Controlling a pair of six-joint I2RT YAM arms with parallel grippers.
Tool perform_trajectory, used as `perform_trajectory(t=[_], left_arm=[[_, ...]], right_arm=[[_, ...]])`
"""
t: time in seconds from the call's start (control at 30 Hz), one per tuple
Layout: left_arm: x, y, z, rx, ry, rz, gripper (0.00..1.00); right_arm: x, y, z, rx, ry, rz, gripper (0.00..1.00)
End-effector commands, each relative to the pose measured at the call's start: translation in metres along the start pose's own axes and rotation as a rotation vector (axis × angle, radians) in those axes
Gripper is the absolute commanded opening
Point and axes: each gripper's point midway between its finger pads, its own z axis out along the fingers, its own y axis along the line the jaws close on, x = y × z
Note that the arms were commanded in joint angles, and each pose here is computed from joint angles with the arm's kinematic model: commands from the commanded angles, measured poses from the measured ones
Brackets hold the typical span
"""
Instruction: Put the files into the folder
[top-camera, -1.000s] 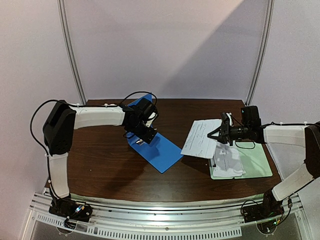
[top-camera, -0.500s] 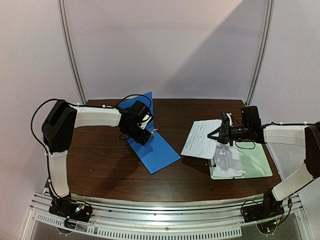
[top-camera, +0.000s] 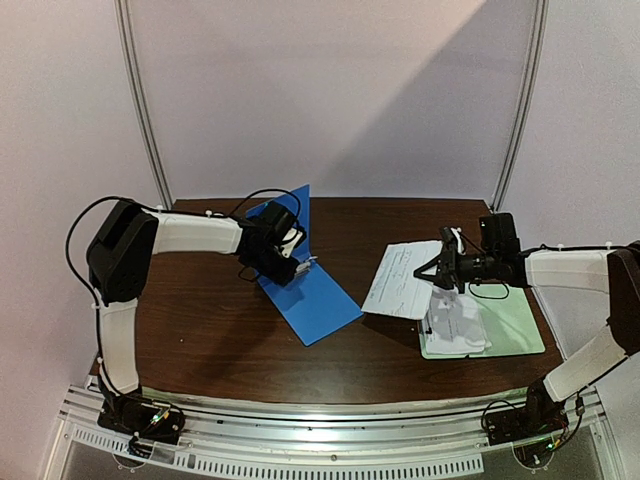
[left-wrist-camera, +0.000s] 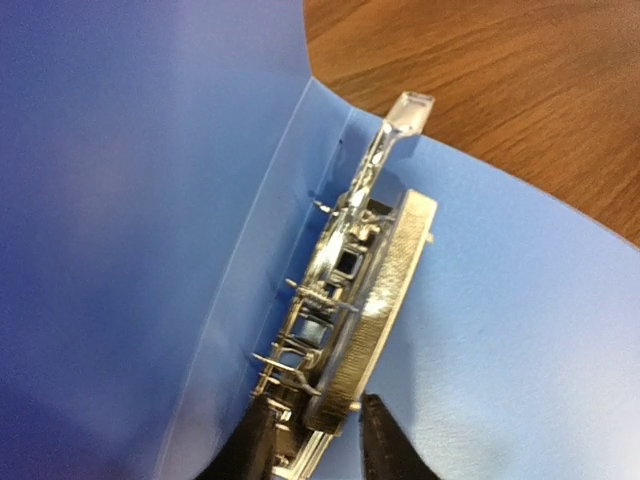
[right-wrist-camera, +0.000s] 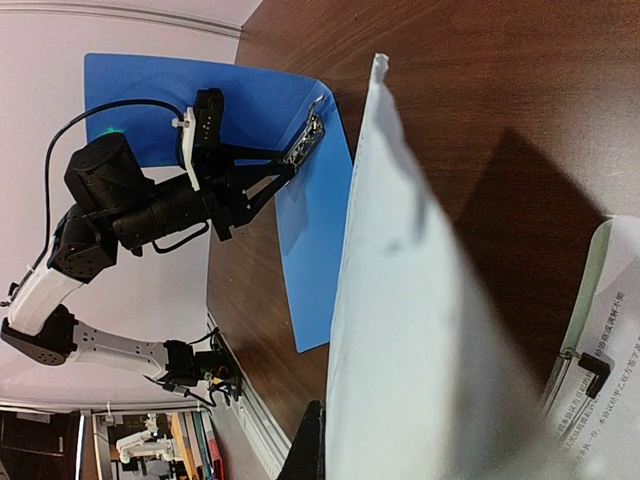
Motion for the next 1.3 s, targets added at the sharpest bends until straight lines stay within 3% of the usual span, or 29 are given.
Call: perform_trajectory(t=[0.0,0.23,0.43,0.77,0.97,1.27], left_arm=[[0.0,0.001,0.002,0.017,-0.019,-0.028,0.24],[-0.005,-0.009,0.004,0.075,-0.031,-0.069,0.07],[-0.01,-0.023,-0.005,0.107,-0.04,-0.123,0.06],[-0.004,-0.05,-0.021,0.178,-0.041,-0.238,0.04],[0.002,-0.068,-0.029,0.187,-0.036,-0.272,0.04],[0.008,-0.089,-0.032,0.182,-0.03,-0.326,0.04]], right_arm=[[0.0,-0.002,0.005,0.009,0.006,-0.001,0.0],[-0.006,0.005,0.009,-0.006,-0.003,-0.01,0.0],[-0.009,0.02,0.024,-0.038,-0.015,-0.01,0.0],[0.005,0.045,0.098,-0.14,0.106,0.059,0.0],[0.008,0.03,0.132,-0.129,0.162,0.105,0.0],[0.015,0.005,0.146,-0.095,0.18,0.162,0.0]])
